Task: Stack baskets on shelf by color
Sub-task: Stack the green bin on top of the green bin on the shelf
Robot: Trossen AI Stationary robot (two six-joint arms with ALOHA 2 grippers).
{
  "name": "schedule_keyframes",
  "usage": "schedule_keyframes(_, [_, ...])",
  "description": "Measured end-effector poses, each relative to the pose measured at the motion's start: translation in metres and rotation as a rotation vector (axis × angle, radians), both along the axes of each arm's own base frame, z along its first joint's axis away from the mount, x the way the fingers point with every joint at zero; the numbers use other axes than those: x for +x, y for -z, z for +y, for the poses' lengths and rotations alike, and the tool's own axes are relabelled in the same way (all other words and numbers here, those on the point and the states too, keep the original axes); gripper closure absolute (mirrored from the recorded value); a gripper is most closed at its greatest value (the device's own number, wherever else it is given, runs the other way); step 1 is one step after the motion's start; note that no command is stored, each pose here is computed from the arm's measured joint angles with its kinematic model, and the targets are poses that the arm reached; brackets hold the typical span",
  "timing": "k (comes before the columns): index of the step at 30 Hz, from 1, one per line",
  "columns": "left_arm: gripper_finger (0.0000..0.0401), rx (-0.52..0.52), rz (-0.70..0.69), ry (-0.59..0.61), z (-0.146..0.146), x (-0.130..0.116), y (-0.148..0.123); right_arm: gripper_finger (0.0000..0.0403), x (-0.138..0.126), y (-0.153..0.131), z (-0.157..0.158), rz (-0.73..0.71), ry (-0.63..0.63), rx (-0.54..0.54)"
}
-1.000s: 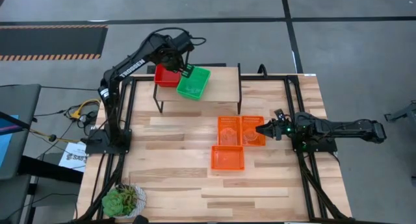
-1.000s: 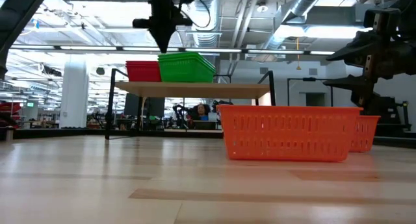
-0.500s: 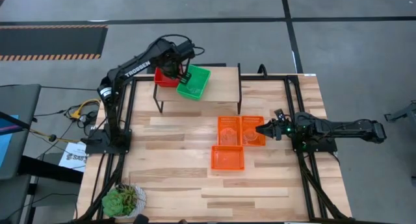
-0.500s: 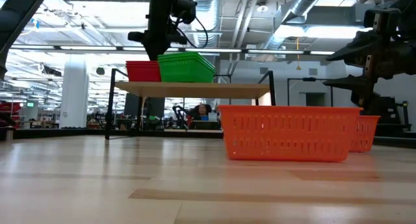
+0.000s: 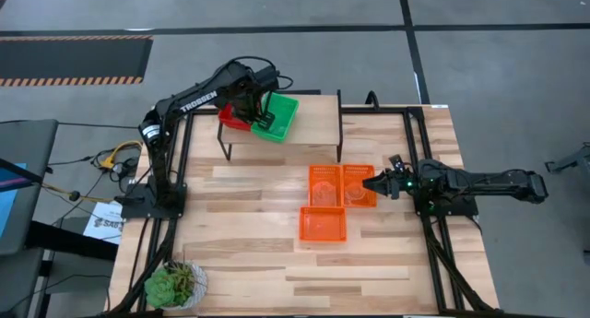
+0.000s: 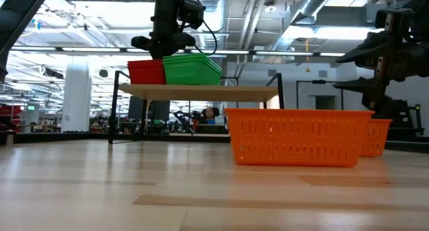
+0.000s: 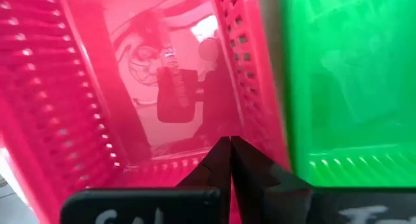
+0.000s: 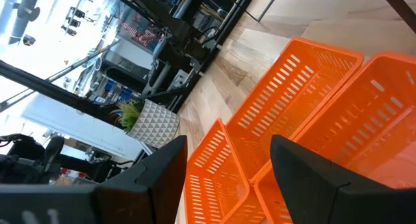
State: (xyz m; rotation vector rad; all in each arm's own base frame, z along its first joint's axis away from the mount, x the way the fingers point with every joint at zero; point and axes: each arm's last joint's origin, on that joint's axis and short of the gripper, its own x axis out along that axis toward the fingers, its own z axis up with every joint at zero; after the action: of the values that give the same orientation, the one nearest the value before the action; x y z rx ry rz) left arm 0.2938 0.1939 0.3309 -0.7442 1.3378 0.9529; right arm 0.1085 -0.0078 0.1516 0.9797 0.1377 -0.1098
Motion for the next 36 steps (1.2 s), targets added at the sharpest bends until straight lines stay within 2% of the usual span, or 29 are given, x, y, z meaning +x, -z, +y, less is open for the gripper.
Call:
schedule_keyframes(11, [0.0401, -0.027, -0.034, -0.007, -0.015, 0.010, 0.000, 0.0159, 0.000, 0.000, 0.000, 0.000, -0.001, -0.001])
schedule_keyframes(22, [0.0401, -0.015, -0.177, -0.020, -0.012, 0.023, -0.002, 0.0159, 0.000, 0.000, 0.000, 0.001, -0.001, -0.002])
schedule_keyframes(26, [0.0401, -0.019, -0.166, -0.021, -0.013, 0.021, -0.003, 0.0159, 0.000, 0.000, 0.000, 0.001, -0.001, -0.002])
schedule_keyframes(33, [0.0401, 0.006, -0.141, -0.021, -0.019, 0.012, -0.029, 0.0159, 0.000, 0.000, 0.000, 0.001, -0.002, 0.000])
schedule_keyframes(36, [0.0401, 0.050, -0.231, -0.004, -0.031, 0.016, -0.052, 0.0159, 0.000, 0.000, 0.000, 0.001, -0.002, 0.000])
